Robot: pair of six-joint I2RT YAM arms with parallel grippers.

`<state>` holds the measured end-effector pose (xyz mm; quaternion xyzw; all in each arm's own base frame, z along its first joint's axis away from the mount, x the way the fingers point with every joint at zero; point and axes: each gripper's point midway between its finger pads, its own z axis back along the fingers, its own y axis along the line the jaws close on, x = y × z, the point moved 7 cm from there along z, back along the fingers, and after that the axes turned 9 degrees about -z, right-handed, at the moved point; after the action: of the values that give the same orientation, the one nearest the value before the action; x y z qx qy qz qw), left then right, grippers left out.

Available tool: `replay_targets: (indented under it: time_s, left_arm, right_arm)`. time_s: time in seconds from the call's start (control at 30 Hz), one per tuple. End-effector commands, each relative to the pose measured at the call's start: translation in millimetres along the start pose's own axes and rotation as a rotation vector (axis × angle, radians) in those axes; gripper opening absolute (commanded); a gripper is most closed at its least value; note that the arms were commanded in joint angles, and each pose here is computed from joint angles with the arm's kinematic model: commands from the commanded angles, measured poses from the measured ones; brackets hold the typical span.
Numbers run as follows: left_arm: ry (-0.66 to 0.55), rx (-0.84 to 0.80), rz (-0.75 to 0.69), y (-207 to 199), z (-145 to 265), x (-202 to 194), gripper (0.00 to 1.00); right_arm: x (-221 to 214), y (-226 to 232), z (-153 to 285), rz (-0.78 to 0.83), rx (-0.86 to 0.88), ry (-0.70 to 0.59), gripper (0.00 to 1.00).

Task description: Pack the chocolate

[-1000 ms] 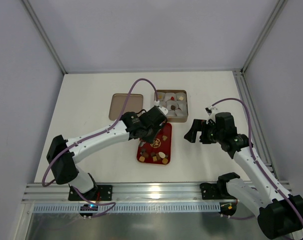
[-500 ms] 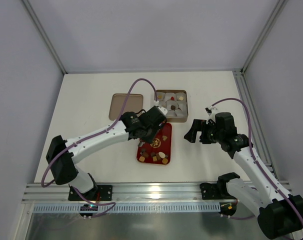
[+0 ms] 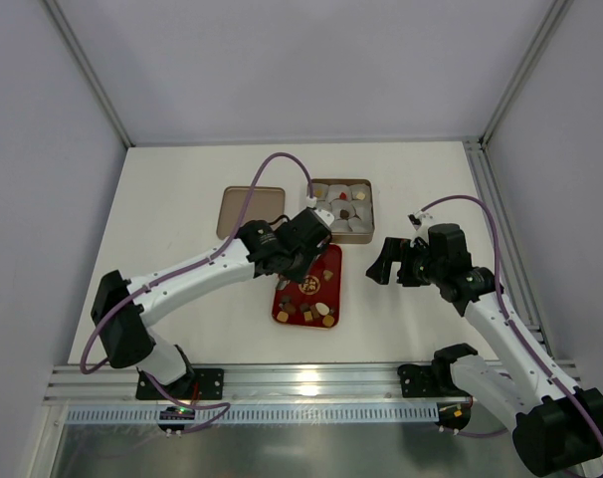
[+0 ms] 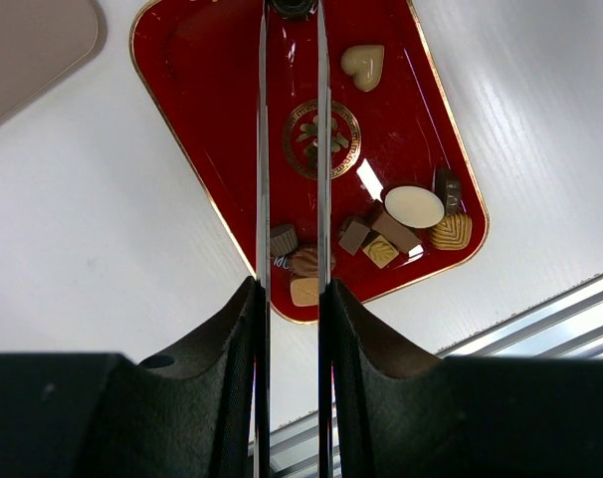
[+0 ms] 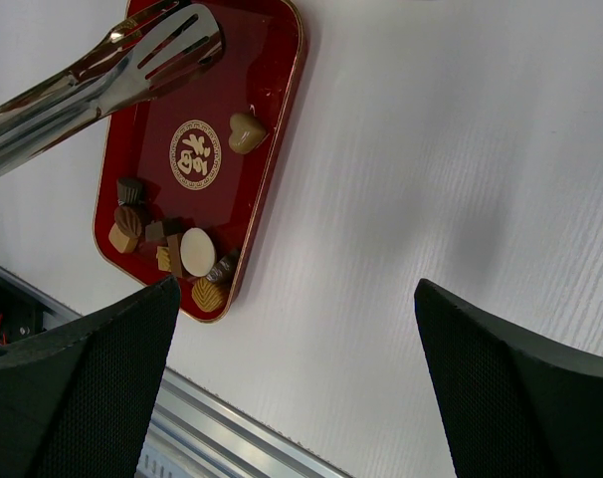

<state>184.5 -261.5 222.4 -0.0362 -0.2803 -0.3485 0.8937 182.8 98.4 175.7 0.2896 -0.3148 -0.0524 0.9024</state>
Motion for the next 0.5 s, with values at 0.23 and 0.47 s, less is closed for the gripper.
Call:
replay_targets:
  time_s: [0.23, 0.47]
  left_arm:
    - [-0.064, -0.01, 0.029, 3.4, 21.4, 6.4, 0.27]
    - [-0.018, -0.053, 0.022, 2.0, 24.0, -13.0, 0.27]
  right_arm:
    - [4.4, 3.2, -0.8, 0.022, 0.009, -0.02, 1.0]
    - [4.0, 3.3, -1.5, 0.023, 0.008, -0.017, 1.0]
